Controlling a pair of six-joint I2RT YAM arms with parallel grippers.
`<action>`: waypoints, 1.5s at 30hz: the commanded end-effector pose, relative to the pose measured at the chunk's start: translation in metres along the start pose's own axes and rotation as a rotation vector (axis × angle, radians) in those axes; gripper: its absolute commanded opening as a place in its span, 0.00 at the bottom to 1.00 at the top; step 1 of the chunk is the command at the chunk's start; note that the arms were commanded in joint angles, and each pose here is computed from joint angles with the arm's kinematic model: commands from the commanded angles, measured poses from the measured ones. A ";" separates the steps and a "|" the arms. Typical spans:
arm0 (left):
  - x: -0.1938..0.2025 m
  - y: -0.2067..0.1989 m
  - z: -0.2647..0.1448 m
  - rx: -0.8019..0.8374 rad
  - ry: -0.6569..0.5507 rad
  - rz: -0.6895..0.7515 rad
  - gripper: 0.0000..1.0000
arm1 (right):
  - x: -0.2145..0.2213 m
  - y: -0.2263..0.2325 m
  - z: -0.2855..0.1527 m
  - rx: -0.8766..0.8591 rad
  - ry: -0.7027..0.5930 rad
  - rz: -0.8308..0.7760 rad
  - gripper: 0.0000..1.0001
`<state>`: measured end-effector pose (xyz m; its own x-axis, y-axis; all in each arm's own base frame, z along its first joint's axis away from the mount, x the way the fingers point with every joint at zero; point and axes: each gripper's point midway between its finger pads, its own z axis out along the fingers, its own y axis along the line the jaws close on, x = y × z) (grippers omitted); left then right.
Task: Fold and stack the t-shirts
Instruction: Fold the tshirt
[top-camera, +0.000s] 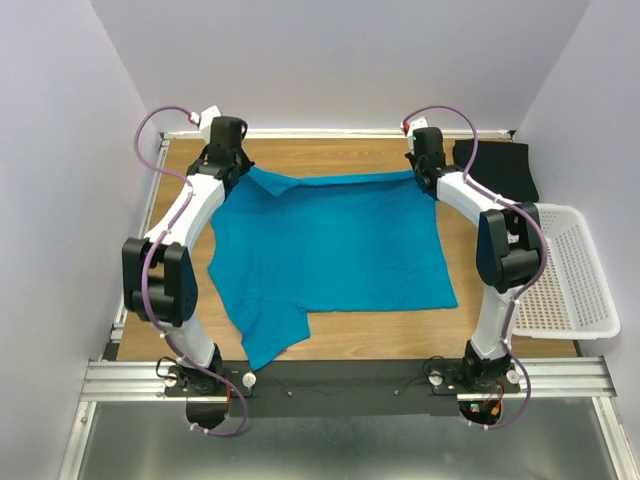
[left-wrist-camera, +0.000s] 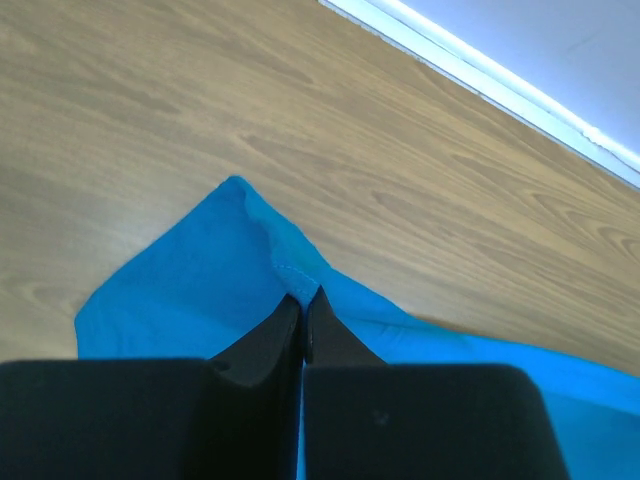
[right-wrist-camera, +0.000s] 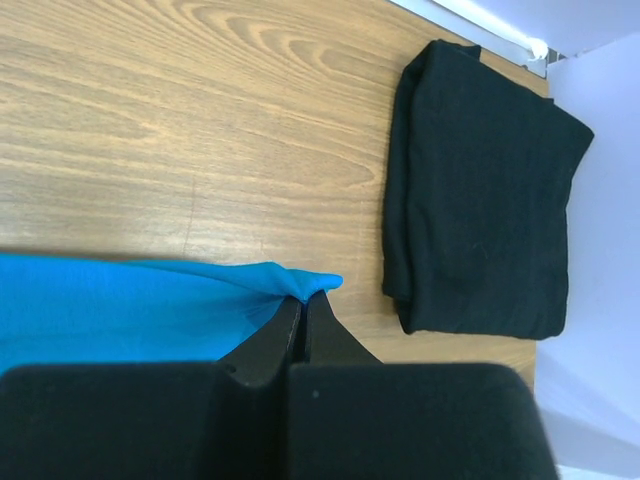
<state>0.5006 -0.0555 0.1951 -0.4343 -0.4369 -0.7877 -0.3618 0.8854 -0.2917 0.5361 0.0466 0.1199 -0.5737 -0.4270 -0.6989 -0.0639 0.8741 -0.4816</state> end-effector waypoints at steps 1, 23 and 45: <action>0.010 0.005 -0.022 0.014 0.031 -0.127 0.08 | -0.002 -0.015 -0.017 0.022 -0.001 0.034 0.01; 0.036 0.030 -0.082 0.058 0.017 -0.351 0.09 | 0.039 -0.010 -0.044 0.002 0.136 0.125 0.01; 0.108 0.053 -0.081 0.049 0.149 -0.423 0.10 | 0.124 0.033 -0.045 -0.030 0.365 0.267 0.02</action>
<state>0.3701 -0.0667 0.1309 -0.4008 -0.7475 -0.5298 -0.5065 0.6626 -0.5517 0.4380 0.0341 0.0626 -0.7850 -0.1371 -0.6041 0.0782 0.9455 -0.3162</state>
